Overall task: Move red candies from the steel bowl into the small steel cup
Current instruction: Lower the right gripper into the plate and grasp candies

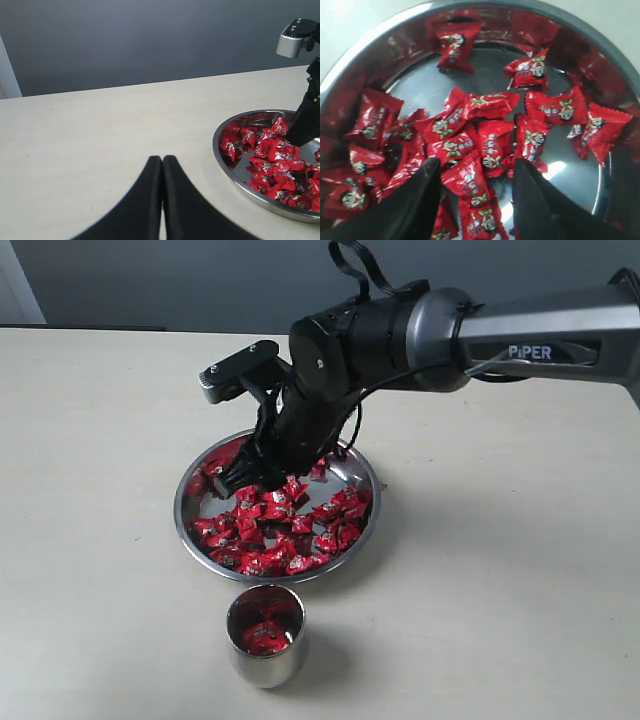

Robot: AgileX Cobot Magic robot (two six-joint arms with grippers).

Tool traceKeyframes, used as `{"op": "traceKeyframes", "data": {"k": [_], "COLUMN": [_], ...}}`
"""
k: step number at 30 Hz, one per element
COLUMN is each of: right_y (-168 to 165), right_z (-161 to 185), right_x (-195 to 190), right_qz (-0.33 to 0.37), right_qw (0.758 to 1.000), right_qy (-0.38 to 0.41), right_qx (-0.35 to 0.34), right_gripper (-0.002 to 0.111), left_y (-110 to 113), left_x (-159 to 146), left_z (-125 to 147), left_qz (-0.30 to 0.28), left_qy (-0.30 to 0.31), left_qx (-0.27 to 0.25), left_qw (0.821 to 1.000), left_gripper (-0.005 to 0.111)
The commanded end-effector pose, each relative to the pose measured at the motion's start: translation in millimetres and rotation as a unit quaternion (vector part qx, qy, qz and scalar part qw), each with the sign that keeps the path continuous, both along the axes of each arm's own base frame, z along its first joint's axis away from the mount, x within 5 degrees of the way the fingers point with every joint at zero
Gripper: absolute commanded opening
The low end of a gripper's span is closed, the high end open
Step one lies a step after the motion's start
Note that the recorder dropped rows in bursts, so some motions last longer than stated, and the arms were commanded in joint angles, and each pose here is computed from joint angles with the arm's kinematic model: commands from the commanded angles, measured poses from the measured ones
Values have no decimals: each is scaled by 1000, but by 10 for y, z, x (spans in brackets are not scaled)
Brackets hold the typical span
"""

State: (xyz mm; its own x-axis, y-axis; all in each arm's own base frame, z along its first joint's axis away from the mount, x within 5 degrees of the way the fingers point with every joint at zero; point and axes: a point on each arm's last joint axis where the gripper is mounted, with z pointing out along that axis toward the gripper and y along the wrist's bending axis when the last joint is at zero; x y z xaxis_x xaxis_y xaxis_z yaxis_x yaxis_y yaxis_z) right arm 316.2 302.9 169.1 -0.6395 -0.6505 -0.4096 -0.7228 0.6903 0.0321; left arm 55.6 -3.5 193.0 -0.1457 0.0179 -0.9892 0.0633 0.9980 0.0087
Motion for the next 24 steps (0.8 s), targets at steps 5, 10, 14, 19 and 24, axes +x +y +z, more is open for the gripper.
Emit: {"op": "traceKeyframes", "data": {"k": [5,10,14,19,24], "right_y": [10,20,20,21,16], "right_z": [-146,-290,-375,-377,-376], "right_x": [1,1,1,5,12], "right_qz": [7,9,9,10,9], "right_qw": [998,997,996,997,997], "right_qy": [58,73,80,78,77], "right_qx": [-10,-19,-26,-26,-26], "right_gripper": [45,45,45,27,-1], "left_y": [-1,-1,-1,-1,-1], "left_x": [-2,-2,-2,-2,-2], "left_z": [-8,-8,-8,-8,-8], "left_qz": [-1,-1,-1,-1,-1], "left_qy": [-1,-1,-1,-1,-1], "left_qx": [-3,-3,-3,-3,-3], "left_qw": [1000,1000,1000,1000,1000], "left_gripper": [0,0,0,0,0]}}
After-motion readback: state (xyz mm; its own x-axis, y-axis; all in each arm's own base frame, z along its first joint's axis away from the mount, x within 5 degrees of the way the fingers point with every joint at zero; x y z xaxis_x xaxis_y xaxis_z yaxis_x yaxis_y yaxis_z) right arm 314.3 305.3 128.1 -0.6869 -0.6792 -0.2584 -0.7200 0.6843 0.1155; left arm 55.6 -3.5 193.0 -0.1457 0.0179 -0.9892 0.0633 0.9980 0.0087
